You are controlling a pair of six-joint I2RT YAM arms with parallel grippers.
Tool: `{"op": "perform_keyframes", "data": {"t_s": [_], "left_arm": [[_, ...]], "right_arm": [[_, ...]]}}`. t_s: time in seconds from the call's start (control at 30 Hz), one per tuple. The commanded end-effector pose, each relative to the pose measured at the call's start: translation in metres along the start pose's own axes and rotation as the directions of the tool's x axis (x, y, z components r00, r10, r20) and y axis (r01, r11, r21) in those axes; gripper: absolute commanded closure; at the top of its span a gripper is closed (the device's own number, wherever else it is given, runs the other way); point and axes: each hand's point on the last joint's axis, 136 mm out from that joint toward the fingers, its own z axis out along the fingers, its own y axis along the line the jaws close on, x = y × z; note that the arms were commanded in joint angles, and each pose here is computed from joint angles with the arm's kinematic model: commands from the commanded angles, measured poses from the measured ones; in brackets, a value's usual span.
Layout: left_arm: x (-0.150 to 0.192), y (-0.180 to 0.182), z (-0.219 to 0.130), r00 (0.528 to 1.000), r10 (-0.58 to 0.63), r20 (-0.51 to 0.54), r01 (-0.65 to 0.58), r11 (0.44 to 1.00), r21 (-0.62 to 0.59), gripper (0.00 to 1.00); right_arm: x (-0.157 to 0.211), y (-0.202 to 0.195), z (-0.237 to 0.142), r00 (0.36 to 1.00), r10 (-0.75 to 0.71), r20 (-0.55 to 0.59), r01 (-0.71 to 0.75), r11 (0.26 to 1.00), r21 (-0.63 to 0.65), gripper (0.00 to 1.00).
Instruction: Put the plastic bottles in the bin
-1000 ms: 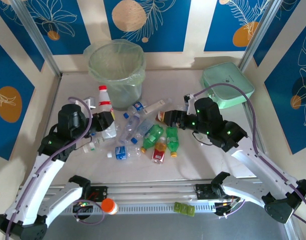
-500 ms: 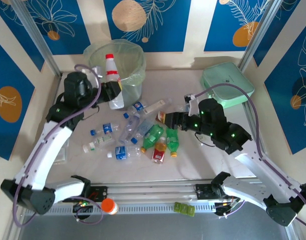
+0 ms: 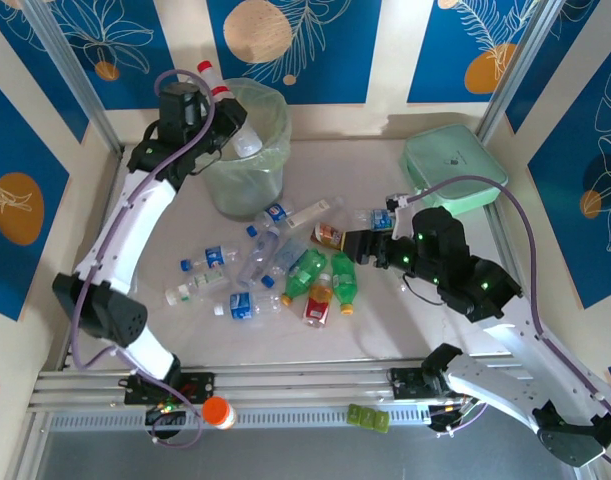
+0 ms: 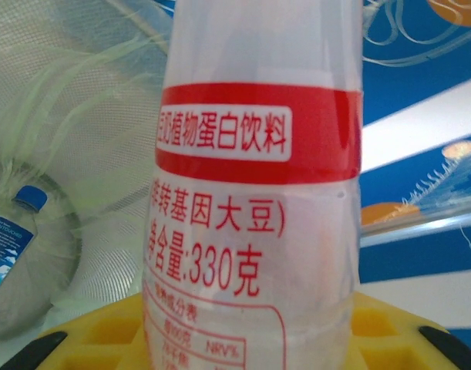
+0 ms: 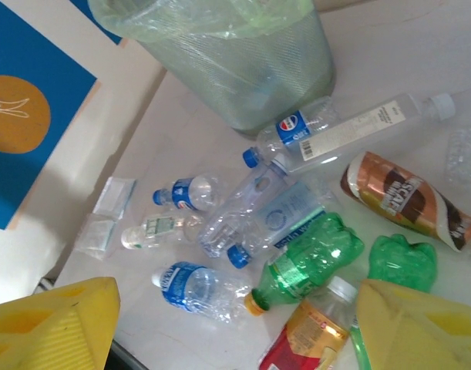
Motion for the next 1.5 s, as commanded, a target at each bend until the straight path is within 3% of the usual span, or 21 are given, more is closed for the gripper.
{"op": "perform_keyframes", "data": {"t_s": [0.0, 0.2, 0.37, 0.53, 0.8, 1.1, 1.2, 1.3, 1.47], "left_arm": [[-0.017, 0.009, 0.019, 0.993, -0.118, 0.032, 0.119, 0.992, -0.038, 0.72], [-0.009, 0.030, 0.065, 0.984, -0.180, -0.012, 0.180, 0.983, -0.033, 0.74], [-0.012, 0.030, 0.080, 0.981, -0.196, 0.012, 0.195, 0.980, 0.025, 0.73], [-0.020, 0.056, 0.087, 0.977, -0.204, 0.069, 0.211, 0.971, -0.115, 0.70], [-0.007, 0.081, 0.120, 0.975, -0.220, 0.014, 0.218, 0.949, -0.227, 0.68], [0.014, 0.114, 0.139, 0.970, -0.245, -0.013, 0.228, 0.921, -0.317, 0.57], [0.016, 0.117, 0.140, 0.970, -0.243, -0.020, 0.223, 0.920, -0.322, 0.44], [0.014, 0.116, 0.138, 0.971, -0.237, -0.015, 0.220, 0.920, -0.326, 0.36], [0.012, 0.111, 0.132, 0.972, -0.234, -0.020, 0.216, 0.924, -0.317, 0.33]], "right_arm": [[0.009, -0.017, 0.001, 1.000, -0.018, -0.015, 0.019, 0.997, 0.069, 0.19], [0.021, -0.022, 0.005, 0.999, -0.007, -0.039, 0.010, 0.997, 0.073, 0.19], [0.029, -0.026, 0.007, 0.998, 0.002, -0.056, 0.002, 0.997, 0.080, 0.19], [0.029, -0.027, 0.007, 0.998, -0.001, -0.059, 0.006, 0.996, 0.085, 0.19], [0.028, -0.026, 0.008, 0.998, -0.008, -0.067, 0.014, 0.996, 0.089, 0.19], [0.031, -0.029, 0.007, 0.998, 0.000, -0.067, 0.007, 0.995, 0.102, 0.20], [0.033, -0.029, 0.008, 0.998, 0.004, -0.070, 0.004, 0.995, 0.105, 0.20], [0.032, -0.028, 0.008, 0.998, -0.003, -0.067, 0.010, 0.995, 0.103, 0.20], [0.030, -0.026, 0.008, 0.998, -0.005, -0.062, 0.012, 0.995, 0.101, 0.20]]}}
